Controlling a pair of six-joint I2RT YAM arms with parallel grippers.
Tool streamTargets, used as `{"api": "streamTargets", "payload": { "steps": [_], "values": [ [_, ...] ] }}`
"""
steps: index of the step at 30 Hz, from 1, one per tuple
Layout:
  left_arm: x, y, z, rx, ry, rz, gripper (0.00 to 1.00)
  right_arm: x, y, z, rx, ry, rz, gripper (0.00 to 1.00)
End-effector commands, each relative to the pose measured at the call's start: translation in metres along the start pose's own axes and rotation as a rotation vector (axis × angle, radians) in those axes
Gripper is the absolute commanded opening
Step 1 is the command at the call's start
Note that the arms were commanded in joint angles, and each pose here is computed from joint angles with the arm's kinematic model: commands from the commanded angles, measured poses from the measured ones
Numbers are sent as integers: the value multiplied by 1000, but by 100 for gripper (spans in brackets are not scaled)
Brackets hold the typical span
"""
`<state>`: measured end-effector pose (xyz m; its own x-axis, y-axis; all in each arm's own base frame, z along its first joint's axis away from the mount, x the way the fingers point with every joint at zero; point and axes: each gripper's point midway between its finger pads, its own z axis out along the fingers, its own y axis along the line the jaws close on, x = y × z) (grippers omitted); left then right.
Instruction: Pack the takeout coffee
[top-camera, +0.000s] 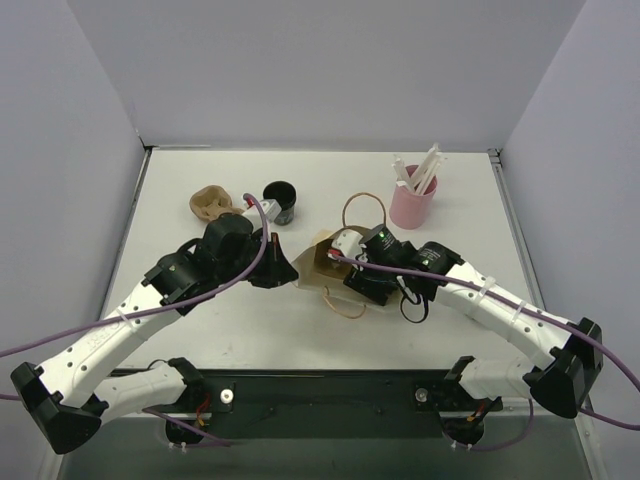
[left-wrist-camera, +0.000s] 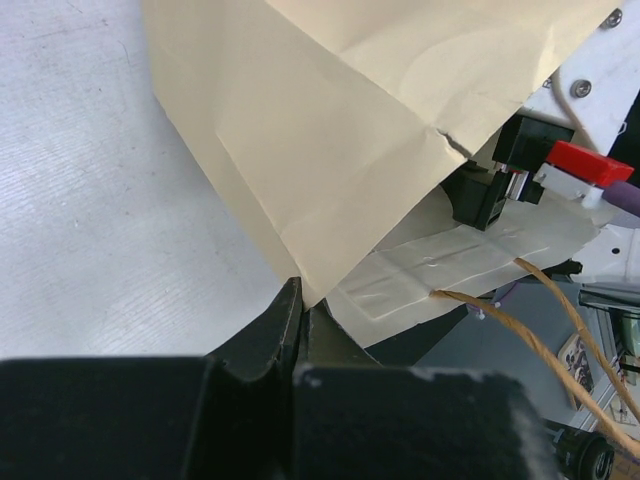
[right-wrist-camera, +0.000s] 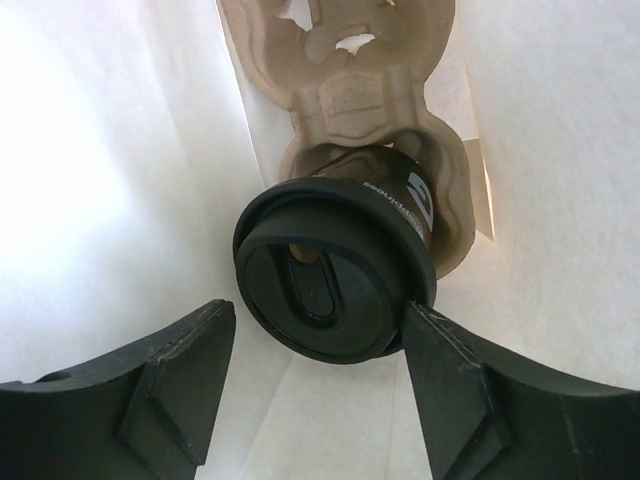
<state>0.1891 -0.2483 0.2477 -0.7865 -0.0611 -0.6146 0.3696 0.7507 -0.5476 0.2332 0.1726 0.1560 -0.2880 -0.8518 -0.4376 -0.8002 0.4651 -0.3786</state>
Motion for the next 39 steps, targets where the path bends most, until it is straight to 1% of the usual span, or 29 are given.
{"api": "streamTargets", "payload": {
  "steps": [1,7,15,18,23,24,25,28,30,31,39],
  "values": [
    [-5,1,-11,-32,7,8,0,-4,-17,-22,64,-24,113,70],
    [-8,-4,-14,-38,33,-1,0,-1,-9,-24,32,2,135,73],
    [-7,-4,-14,-42,47,-2,0,-1,-23,-29,105,21,149,72],
    [-6,-4,-13,-44,55,-3,0,-1,-25,-31,111,16,153,75],
    [-7,-4,-12,-49,59,-4,0,-3,-23,-35,93,5,151,77],
    [-7,-4,-12,-50,60,-4,0,-4,-23,-36,90,1,151,75],
    [-6,-4,-12,-51,61,-5,0,-3,-22,-37,86,3,152,70],
    [-7,-4,-11,-52,62,-7,0,-2,-22,-36,85,10,153,67],
    [-7,-5,-11,-51,63,-6,0,-1,-23,-36,92,19,157,70],
    [-8,-5,-12,-51,59,-7,0,-2,-24,-37,96,16,159,75],
    [-10,-5,-11,-57,62,-9,0,-7,-30,-43,118,0,175,77]
  ]
}}
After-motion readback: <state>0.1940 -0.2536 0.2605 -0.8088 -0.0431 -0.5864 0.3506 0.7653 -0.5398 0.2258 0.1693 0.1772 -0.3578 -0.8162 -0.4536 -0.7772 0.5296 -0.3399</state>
